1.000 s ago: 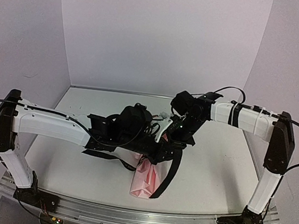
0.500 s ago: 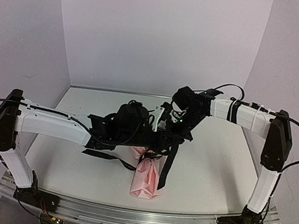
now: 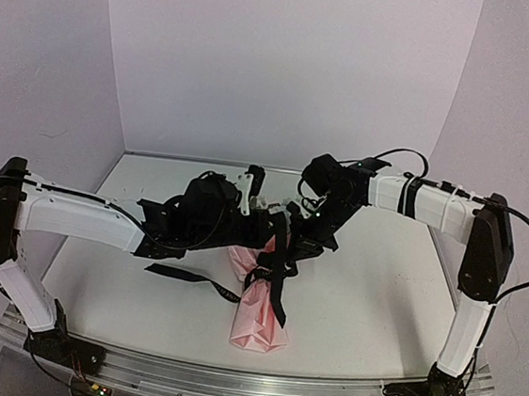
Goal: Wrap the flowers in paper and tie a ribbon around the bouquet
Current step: Cross the ribbon over the folded bouquet.
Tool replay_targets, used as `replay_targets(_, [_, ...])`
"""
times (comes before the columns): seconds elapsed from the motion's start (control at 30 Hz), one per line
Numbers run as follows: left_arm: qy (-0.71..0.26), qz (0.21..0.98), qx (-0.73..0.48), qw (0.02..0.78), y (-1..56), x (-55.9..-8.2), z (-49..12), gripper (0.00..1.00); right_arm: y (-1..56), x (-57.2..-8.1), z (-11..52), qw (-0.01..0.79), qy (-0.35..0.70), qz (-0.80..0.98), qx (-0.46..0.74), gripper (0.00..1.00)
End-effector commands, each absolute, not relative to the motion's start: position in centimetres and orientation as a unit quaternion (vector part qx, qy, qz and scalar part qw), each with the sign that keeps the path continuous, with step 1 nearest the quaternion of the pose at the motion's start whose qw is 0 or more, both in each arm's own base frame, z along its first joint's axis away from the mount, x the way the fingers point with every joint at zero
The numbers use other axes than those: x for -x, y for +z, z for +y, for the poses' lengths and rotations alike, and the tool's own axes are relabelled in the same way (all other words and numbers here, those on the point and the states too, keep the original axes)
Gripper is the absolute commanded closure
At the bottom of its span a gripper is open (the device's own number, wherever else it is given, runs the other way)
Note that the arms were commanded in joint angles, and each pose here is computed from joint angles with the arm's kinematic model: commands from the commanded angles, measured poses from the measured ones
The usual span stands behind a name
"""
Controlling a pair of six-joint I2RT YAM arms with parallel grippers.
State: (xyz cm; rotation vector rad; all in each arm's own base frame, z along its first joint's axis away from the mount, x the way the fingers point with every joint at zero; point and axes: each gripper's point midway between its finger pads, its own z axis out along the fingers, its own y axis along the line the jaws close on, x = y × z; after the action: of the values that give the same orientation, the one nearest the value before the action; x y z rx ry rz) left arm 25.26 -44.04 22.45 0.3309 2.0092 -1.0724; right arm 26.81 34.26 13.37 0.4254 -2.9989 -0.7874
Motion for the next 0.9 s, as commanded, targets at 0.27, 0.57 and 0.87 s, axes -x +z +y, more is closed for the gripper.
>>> replay_targets(0.27, [-0.458, 0.772, -0.078, 0.435, 25.1, -26.4, -42.4, 1.0, 14.4, -26.4, 35.3, 0.031, -0.274, -0.949, -0.15, 1.0])
replay_targets(0.57, [-0.39, 0.827, -0.147, 0.377, 16.9, -21.1, -40.5, 1.0, 14.6, -26.4, 35.0, 0.038, -0.27, -0.95, -0.153, 1.0])
replay_targets(0.87, [-0.438, 0.779, -0.28, 0.35, 21.1, -17.6, -45.5, 1.0, 15.7, -27.1, 35.4, 0.029, -0.275, -0.949, -0.149, 1.0])
